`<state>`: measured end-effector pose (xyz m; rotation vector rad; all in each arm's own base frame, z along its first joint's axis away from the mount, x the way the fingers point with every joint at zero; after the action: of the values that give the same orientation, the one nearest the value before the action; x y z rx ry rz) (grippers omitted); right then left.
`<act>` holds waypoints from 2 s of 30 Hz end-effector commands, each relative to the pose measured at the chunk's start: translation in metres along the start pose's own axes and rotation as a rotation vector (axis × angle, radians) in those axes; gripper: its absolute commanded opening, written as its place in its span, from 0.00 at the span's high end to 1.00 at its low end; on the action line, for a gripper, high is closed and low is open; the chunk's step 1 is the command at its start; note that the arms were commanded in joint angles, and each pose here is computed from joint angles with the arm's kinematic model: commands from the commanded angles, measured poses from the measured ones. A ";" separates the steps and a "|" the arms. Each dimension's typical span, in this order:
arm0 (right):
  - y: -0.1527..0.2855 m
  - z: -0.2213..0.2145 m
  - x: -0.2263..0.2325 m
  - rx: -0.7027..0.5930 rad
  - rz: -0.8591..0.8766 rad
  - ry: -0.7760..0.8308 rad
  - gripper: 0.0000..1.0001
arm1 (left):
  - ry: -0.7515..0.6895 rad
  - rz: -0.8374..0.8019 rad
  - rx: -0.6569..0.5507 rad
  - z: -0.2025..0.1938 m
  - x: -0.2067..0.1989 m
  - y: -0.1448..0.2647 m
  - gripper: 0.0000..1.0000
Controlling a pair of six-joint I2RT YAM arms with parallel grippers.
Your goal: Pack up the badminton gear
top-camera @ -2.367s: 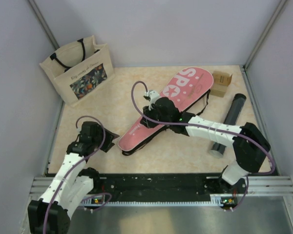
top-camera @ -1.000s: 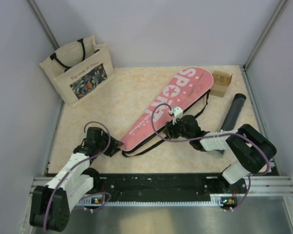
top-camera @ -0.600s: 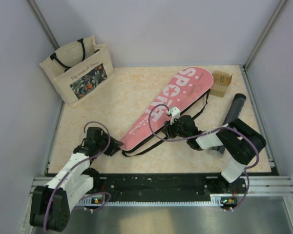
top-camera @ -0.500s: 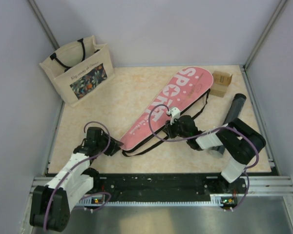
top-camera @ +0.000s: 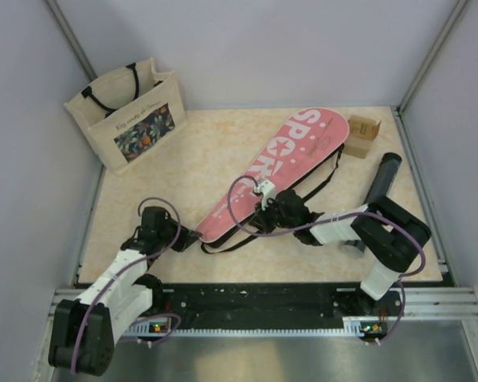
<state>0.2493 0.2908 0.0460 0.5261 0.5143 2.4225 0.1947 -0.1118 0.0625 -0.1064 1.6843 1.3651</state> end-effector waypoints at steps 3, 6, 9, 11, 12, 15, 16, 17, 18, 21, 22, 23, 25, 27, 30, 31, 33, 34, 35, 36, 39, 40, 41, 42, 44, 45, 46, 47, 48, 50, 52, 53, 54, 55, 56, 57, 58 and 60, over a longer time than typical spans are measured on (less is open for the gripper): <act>-0.011 0.036 0.084 -0.027 0.192 0.085 1.00 | 0.022 -0.047 -0.027 0.003 -0.004 -0.004 1.00; -0.023 0.041 0.117 -0.027 0.253 0.096 1.00 | 0.038 -0.060 -0.029 0.002 -0.004 -0.003 1.00; -0.038 0.039 0.145 -0.018 0.293 0.092 1.00 | 0.061 -0.063 -0.035 0.003 -0.005 -0.002 1.00; -0.049 0.034 0.159 -0.007 0.323 0.076 1.00 | 0.076 -0.064 -0.042 0.003 -0.006 -0.001 1.00; -0.054 0.033 0.163 -0.003 0.331 0.069 1.00 | 0.084 -0.061 -0.044 0.003 -0.005 -0.001 1.00; -0.064 0.028 0.178 0.009 0.365 0.070 1.00 | 0.113 -0.064 -0.050 0.003 -0.004 0.000 1.00; -0.067 0.026 0.180 0.011 0.371 0.072 1.00 | 0.117 -0.064 -0.055 0.003 -0.004 0.000 1.00; -0.069 0.026 0.183 0.007 0.376 0.069 1.00 | 0.125 -0.063 -0.059 0.004 -0.004 0.001 1.00; -0.071 0.025 0.184 0.004 0.377 0.065 1.00 | 0.131 -0.062 -0.064 0.004 -0.003 0.001 1.00; -0.075 0.033 0.189 -0.036 0.383 0.053 1.00 | 0.155 -0.054 -0.073 0.005 0.000 0.001 1.00; -0.077 0.036 0.189 -0.050 0.372 0.053 1.00 | 0.161 -0.047 -0.077 0.005 0.001 0.000 1.00; -0.079 0.038 0.189 -0.060 0.360 0.052 1.00 | 0.161 -0.046 -0.083 0.006 0.001 0.001 1.00; -0.082 0.042 0.189 -0.085 0.351 0.046 1.00 | 0.160 -0.059 -0.073 0.004 0.000 0.001 1.00; -0.087 0.048 0.190 -0.112 0.353 0.040 1.00 | 0.174 -0.058 -0.061 0.003 -0.001 0.001 1.00; -0.094 0.048 0.188 -0.105 0.320 0.020 1.00 | 0.154 0.001 -0.111 0.009 0.004 0.008 1.00; -0.095 0.047 0.187 -0.101 0.308 0.014 1.00 | 0.146 -0.008 -0.121 0.010 0.002 0.011 1.00; -0.101 0.049 0.179 -0.092 0.239 -0.018 1.00 | 0.154 -0.044 -0.121 0.009 -0.003 0.014 1.00; -0.105 0.046 0.174 -0.074 0.199 -0.027 1.00 | 0.172 -0.070 -0.111 0.007 -0.005 0.014 1.00; -0.110 0.046 0.172 -0.065 0.183 -0.034 1.00 | 0.189 -0.083 -0.100 0.005 -0.005 0.014 1.00; -0.112 0.047 0.174 -0.061 0.182 -0.046 1.00 | 0.202 -0.081 -0.093 0.003 -0.003 0.013 1.00; -0.118 0.050 0.175 -0.057 0.171 -0.067 1.00 | 0.199 -0.041 -0.131 0.007 0.002 0.018 1.00; -0.120 0.051 0.173 -0.064 0.148 -0.072 1.00 | 0.203 -0.043 -0.138 0.008 0.002 0.019 1.00; -0.122 0.053 0.172 -0.068 0.142 -0.075 1.00 | 0.211 -0.060 -0.140 0.008 0.000 0.021 1.00; -0.122 0.056 0.172 -0.076 0.137 -0.077 1.00 | 0.220 -0.071 -0.141 0.007 -0.001 0.022 1.00; -0.125 0.058 0.171 -0.086 0.129 -0.078 1.00 | 0.238 -0.081 -0.142 0.007 0.000 0.024 1.00; -0.128 0.060 0.171 -0.088 0.122 -0.079 1.00 | 0.246 -0.078 -0.141 0.006 0.002 0.023 1.00; -0.131 0.062 0.172 -0.087 0.118 -0.079 1.00 | 0.258 -0.078 -0.136 0.004 0.003 0.023 1.00; -0.134 0.062 0.173 -0.077 0.116 -0.075 1.00 | 0.266 -0.076 -0.130 0.003 0.005 0.022 1.00; -0.137 0.065 0.176 -0.076 0.124 -0.065 1.00 | 0.274 -0.070 -0.122 0.001 0.008 0.021 1.00; -0.143 0.068 0.180 -0.073 0.142 -0.048 1.00 | 0.285 -0.058 -0.117 -0.001 0.012 0.019 1.00; -0.149 0.070 0.182 -0.066 0.141 -0.053 0.98 | 0.274 -0.049 -0.124 0.000 0.013 0.020 1.00; -0.150 0.071 0.182 -0.062 0.143 -0.049 0.97 | 0.273 -0.044 -0.131 0.001 0.013 0.020 1.00; -0.152 0.072 0.183 -0.064 0.143 -0.050 0.96 | 0.271 -0.041 -0.137 0.002 0.012 0.022 1.00; -0.151 0.074 0.184 -0.067 0.147 -0.053 0.95 | 0.265 -0.039 -0.143 0.003 0.011 0.023 1.00; -0.150 0.076 0.183 -0.073 0.144 -0.054 0.92 | 0.260 -0.038 -0.149 0.004 0.010 0.024 1.00; -0.149 0.076 0.183 -0.072 0.148 -0.045 0.88 | 0.252 -0.049 -0.158 0.005 0.006 0.026 1.00; -0.146 0.076 0.183 -0.066 0.144 -0.044 0.83 | 0.246 -0.051 -0.168 0.007 0.005 0.027 1.00; -0.139 0.074 0.177 -0.051 0.122 -0.043 0.73 | 0.233 -0.059 -0.199 0.012 -0.002 0.032 0.97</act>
<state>0.1852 0.5023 0.0443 0.7167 0.6629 2.5214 0.2074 -0.0564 0.0791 -0.6137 1.5451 1.7080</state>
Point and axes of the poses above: each gripper's point midway between its finger pads, its own y axis back along the fingers, its own x axis along the line the jaws close on, z = x × y, the point moved 3 cm from there along y, back along the fingers
